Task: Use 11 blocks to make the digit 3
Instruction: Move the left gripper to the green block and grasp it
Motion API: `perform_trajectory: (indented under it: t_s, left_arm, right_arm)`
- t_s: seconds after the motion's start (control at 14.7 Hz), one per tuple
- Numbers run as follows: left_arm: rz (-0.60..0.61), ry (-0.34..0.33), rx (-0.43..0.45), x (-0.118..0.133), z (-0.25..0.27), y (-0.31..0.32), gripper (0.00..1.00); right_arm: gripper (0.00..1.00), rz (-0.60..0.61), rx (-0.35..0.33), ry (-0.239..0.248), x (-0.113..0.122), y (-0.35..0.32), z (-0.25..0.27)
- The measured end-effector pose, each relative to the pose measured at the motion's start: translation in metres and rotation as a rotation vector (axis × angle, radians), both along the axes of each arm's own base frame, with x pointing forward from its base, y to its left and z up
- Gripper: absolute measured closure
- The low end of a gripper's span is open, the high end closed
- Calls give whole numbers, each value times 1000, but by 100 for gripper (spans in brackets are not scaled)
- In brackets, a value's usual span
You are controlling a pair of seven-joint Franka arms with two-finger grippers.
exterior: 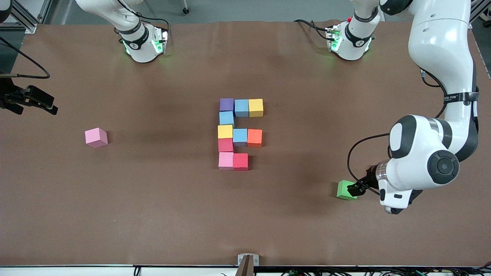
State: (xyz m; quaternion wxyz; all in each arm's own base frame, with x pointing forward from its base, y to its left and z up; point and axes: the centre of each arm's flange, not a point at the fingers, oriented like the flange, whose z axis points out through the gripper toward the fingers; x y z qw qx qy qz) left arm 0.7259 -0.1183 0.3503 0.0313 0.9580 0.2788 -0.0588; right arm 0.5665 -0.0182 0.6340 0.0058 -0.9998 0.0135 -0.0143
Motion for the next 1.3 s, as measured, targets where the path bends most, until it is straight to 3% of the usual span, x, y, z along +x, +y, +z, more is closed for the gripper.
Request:
perform_trajectory:
  t_s: [0.34,0.95,1.3]
  left_arm:
    - [-139,25,-15,4,-34,23,0]
    - [-777,-138,-23,22,-75,20,0]
    - [-846,-148,-29,18,-99,12,0]
  right_arm:
    - [0,2,0,0,0,1,0]
    - [0,-9,0,1,0,-5,0]
    - [0,4,9,0,1,0,-1]
